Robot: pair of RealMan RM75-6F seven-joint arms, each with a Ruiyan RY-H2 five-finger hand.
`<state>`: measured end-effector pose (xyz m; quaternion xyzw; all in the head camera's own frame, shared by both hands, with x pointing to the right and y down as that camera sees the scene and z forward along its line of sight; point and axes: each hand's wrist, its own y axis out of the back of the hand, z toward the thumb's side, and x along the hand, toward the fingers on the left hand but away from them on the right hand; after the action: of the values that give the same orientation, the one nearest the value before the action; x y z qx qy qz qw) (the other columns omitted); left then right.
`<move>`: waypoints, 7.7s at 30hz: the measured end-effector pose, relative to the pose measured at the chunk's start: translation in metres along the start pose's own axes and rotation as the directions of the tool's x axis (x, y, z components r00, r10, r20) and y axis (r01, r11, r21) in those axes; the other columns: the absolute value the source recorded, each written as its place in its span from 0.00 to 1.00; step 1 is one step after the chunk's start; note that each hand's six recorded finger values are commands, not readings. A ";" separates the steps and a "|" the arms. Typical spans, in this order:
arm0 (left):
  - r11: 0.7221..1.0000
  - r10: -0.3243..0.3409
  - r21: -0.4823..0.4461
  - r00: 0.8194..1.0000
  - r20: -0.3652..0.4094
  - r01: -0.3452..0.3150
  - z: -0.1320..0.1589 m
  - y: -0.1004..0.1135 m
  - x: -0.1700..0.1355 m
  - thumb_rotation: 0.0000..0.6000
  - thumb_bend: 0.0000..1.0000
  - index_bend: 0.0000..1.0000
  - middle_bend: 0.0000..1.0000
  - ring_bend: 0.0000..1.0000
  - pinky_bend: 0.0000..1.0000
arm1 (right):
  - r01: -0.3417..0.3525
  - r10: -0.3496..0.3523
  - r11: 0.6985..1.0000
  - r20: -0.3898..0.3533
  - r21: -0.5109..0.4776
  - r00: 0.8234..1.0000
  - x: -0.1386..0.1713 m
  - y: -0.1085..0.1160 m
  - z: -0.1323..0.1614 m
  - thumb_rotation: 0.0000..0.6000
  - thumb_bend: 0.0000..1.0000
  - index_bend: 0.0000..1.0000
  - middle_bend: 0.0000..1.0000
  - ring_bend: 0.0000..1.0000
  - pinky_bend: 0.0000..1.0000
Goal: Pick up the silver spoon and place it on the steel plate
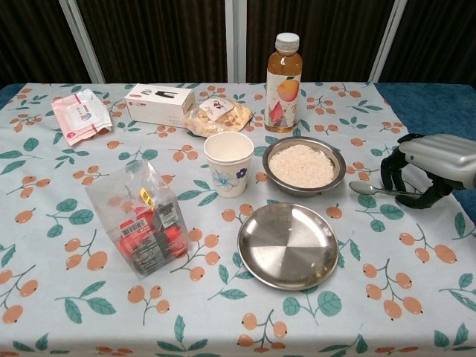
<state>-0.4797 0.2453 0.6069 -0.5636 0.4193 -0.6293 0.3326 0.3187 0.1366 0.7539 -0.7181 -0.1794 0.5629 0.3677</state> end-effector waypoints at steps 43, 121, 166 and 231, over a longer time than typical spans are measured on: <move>0.999 0.025 -0.029 1.000 0.002 -0.025 -0.006 0.002 -0.001 1.00 0.07 0.21 0.18 0.13 0.05 | -0.025 0.214 0.696 -0.173 0.717 0.961 -0.073 0.094 0.125 1.00 0.33 0.59 0.56 0.21 0.02; 0.999 0.038 -0.023 0.999 -0.027 -0.039 -0.010 0.007 -0.007 1.00 0.07 0.21 0.18 0.13 0.05 | 0.338 0.034 0.521 -0.415 0.784 0.909 -0.085 0.155 0.223 1.00 0.33 0.60 0.56 0.23 0.00; 0.999 0.045 -0.018 0.999 -0.024 -0.045 -0.009 0.009 -0.008 1.00 0.07 0.21 0.18 0.13 0.05 | 0.496 -0.184 0.321 -0.461 0.807 0.868 -0.045 0.147 0.225 1.00 0.33 0.60 0.56 0.24 0.00; 0.997 0.071 -0.019 0.997 0.024 -0.071 0.002 0.016 -0.005 1.00 0.07 0.21 0.18 0.13 0.05 | 0.283 -0.257 0.949 -0.176 0.140 0.950 0.081 0.065 0.054 1.00 0.15 0.03 0.16 0.00 0.00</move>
<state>-0.4783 0.2424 0.5902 -0.5589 0.4405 -0.6065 0.3548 0.2822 0.1655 0.6464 -0.6957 -0.2004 0.4623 0.5119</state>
